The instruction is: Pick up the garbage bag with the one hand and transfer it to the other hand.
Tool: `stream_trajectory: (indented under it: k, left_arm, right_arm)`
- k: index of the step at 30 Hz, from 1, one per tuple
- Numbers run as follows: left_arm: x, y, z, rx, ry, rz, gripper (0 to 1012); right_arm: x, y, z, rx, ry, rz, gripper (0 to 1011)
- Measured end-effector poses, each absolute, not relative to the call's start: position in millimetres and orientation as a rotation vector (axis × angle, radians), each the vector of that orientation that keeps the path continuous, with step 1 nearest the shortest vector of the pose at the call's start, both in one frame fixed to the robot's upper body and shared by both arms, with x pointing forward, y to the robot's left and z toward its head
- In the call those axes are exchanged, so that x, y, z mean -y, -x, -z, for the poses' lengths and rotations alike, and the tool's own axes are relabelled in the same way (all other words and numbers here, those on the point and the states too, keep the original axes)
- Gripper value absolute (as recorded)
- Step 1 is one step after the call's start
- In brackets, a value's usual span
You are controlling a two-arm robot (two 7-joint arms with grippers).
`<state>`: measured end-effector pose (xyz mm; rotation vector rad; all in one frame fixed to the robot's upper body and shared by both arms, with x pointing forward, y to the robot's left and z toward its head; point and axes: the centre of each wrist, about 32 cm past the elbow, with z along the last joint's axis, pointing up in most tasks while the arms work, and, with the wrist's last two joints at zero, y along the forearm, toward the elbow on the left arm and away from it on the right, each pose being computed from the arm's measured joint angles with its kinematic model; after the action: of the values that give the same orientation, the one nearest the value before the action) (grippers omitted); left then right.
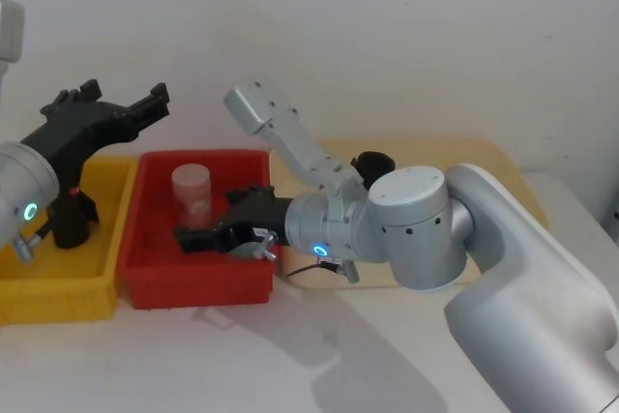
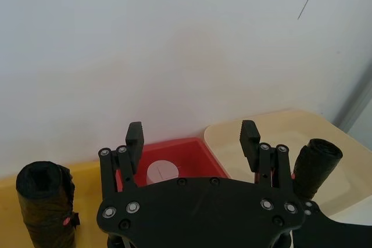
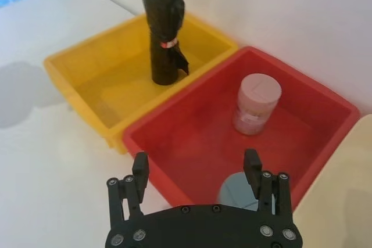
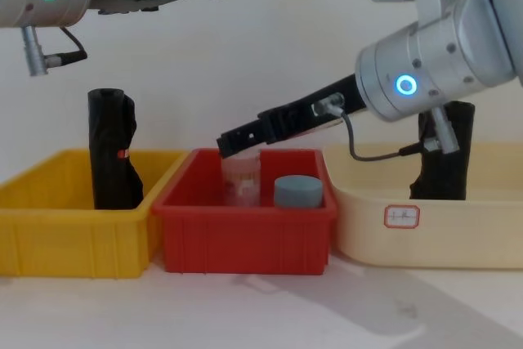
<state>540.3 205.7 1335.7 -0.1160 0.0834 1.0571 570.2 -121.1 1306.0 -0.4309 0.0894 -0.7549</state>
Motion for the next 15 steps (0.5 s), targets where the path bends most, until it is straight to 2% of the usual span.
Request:
stream_trajectory:
  k: [15]
  left_arm:
    - [-206,-540,-1336,-0.083,0.116,-1.057,1002]
  right_arm:
    - [125,-589,-1294,-0.069,0.480,0.800,1001]
